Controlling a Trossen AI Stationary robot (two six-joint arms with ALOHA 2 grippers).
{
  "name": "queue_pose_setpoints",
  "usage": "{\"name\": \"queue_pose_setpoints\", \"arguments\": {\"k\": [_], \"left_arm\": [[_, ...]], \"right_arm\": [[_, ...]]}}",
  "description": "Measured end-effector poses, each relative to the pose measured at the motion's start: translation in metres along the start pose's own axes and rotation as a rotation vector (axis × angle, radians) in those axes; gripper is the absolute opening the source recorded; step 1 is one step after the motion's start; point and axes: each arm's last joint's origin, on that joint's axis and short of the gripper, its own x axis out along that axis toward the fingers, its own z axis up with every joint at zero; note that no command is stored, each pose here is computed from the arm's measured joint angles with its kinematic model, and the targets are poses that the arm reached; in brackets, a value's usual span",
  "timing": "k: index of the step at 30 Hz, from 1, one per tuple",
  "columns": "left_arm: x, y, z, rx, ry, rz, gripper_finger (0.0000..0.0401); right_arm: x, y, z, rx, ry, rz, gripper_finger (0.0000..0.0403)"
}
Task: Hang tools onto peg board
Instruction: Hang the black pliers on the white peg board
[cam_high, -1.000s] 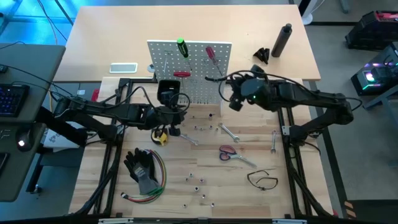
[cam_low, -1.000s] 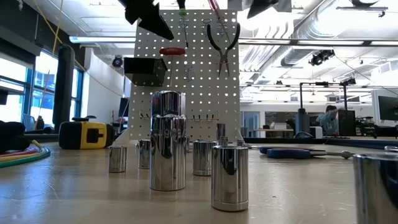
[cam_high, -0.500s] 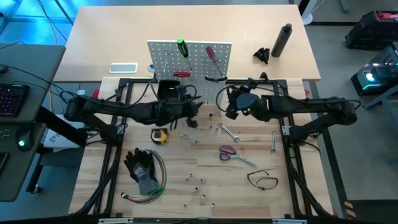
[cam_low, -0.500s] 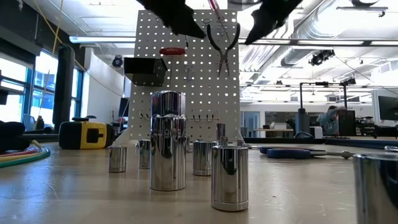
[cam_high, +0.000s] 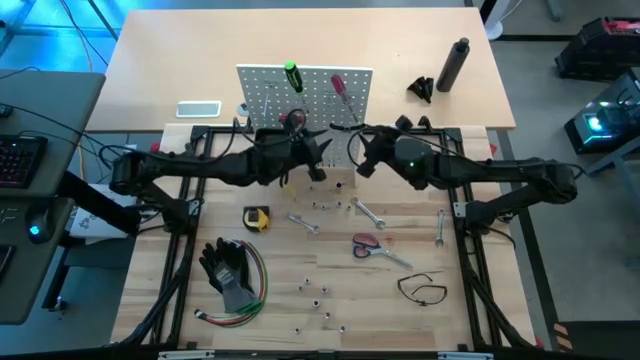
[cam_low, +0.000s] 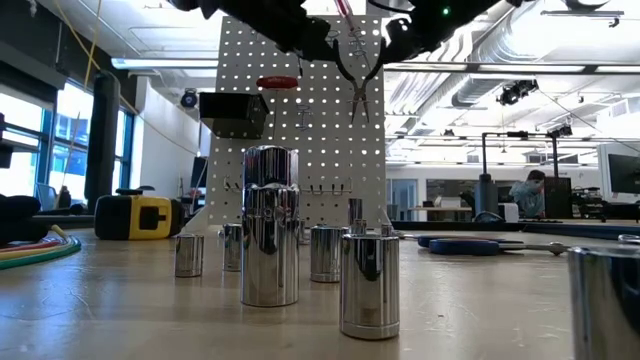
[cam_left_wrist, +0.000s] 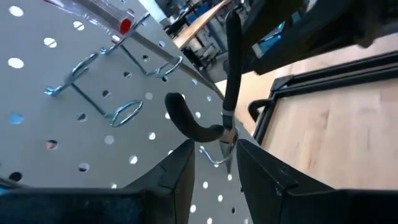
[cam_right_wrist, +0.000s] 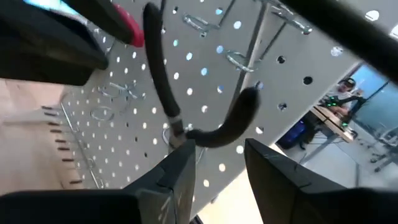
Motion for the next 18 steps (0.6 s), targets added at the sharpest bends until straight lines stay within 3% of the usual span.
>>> {"name": "queue_pose_setpoints", "arguments": {"k": [9, 18], "left_arm": [[0.008, 0.003, 0.002, -0.065, -0.104, -0.051, 0.0113], [0.023, -0.011, -0.005, -0.025, -0.131, -0.051, 0.011]], "right_arm": [[0.011, -0.013, 0.003, 0.106, -0.085, 0.065, 0.0133], [0.012, -0.021, 0.012, 0.095, -0.147, 0.033, 0.0133]]}}
